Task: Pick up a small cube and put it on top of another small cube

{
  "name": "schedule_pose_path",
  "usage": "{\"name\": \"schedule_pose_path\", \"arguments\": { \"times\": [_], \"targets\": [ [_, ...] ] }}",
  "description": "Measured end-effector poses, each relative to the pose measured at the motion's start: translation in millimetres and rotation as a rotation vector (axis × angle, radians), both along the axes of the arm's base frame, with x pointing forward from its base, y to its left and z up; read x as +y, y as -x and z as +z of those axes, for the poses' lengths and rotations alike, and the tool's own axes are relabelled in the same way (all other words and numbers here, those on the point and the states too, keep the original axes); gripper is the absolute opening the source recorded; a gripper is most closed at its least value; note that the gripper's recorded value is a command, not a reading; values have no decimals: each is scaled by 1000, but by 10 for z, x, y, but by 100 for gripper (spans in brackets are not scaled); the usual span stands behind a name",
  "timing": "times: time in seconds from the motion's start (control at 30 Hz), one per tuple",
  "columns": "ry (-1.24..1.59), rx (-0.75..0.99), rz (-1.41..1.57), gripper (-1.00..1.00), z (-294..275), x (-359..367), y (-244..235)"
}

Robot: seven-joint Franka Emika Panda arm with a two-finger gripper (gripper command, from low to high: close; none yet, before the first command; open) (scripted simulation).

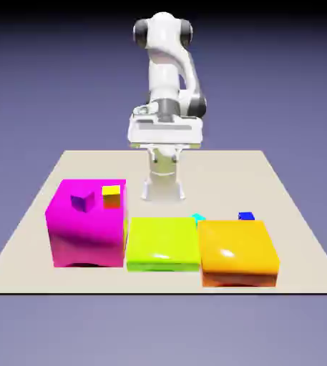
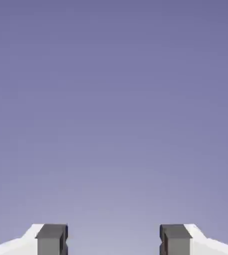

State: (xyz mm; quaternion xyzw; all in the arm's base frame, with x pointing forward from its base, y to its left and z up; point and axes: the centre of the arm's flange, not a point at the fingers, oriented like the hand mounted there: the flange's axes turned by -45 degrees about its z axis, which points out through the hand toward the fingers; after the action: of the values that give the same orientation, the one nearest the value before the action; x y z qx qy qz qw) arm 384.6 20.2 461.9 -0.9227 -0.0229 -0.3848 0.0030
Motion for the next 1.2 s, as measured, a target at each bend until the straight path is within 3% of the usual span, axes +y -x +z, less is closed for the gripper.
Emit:
{"name": "schedule_pose_path", "arguments": {
  "times": [0.57, 1.2],
  "targets": [
    [-142, 158, -40, 0, -101, 1807, 1137],
    [-102, 289, -327, 0, -1458, 2462, 2287]
  ]
}}
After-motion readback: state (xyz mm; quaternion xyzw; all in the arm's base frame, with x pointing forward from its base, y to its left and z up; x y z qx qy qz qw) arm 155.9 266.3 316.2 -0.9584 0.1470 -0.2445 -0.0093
